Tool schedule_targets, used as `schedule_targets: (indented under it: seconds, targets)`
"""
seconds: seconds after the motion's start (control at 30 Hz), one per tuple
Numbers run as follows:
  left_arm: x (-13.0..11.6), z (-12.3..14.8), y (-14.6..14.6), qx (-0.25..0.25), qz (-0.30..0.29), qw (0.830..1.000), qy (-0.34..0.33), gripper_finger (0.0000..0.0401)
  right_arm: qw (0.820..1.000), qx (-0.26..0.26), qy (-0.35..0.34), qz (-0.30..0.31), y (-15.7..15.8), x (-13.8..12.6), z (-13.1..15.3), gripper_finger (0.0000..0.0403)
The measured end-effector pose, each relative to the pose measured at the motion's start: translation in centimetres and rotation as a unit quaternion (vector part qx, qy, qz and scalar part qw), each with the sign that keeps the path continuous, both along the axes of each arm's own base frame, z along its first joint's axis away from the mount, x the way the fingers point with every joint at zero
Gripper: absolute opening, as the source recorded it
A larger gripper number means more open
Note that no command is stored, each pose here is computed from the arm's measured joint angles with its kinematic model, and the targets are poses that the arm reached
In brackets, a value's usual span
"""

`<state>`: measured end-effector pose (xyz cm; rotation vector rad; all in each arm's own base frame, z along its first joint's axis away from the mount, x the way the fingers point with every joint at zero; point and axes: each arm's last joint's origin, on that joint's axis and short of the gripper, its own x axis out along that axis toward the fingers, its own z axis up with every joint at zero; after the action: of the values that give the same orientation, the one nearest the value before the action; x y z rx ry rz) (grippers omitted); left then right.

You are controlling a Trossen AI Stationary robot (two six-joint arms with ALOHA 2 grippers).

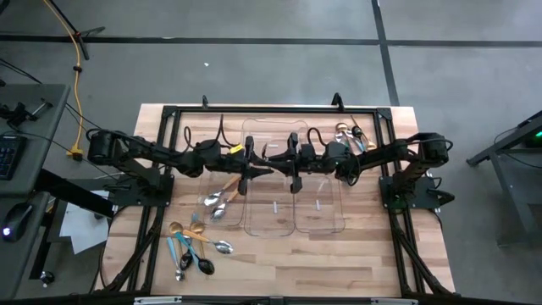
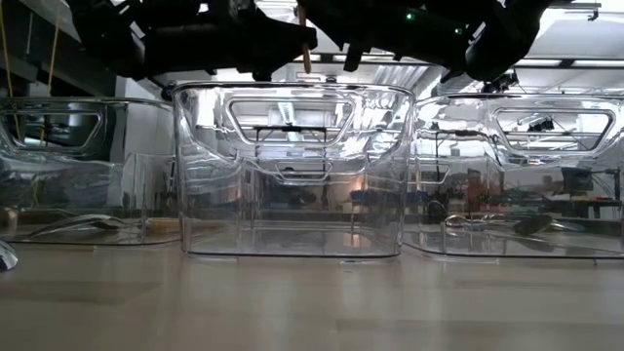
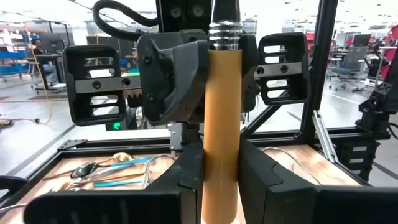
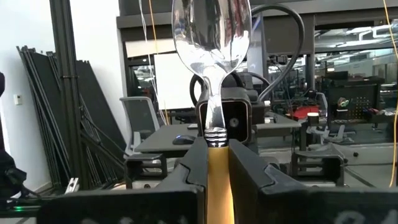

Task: Sort silverware by color (type)
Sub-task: Put the yellow spoon into the left transparent bin

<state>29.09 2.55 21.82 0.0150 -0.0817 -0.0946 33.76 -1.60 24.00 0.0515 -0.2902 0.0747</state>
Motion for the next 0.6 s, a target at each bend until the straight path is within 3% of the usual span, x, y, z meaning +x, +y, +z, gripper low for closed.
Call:
schedule_targets:
  seconds: [0.33, 0.47, 0.6]
  targets:
    - [-0.5, 0.1, 0.8, 0.005, 0.017, 0.999, 0.027, 0.0047, 1.000, -0.006, 0.029, -0.006, 0.0, 0.1, -0.5, 0.0132]
    - [-2.2, 0.6, 1.1, 0.011, 0.027, 0.999, 0.024, 0.0047, 0.998, -0.025, 0.048, -0.015, -0.1, 0.0, -0.4, 0.0171]
    - [-4.7, 1.2, 1.4, 0.025, 0.043, 0.999, 0.005, 0.0047, 0.992, -0.042, 0.091, -0.072, -0.3, -0.7, 0.2, 0.0200]
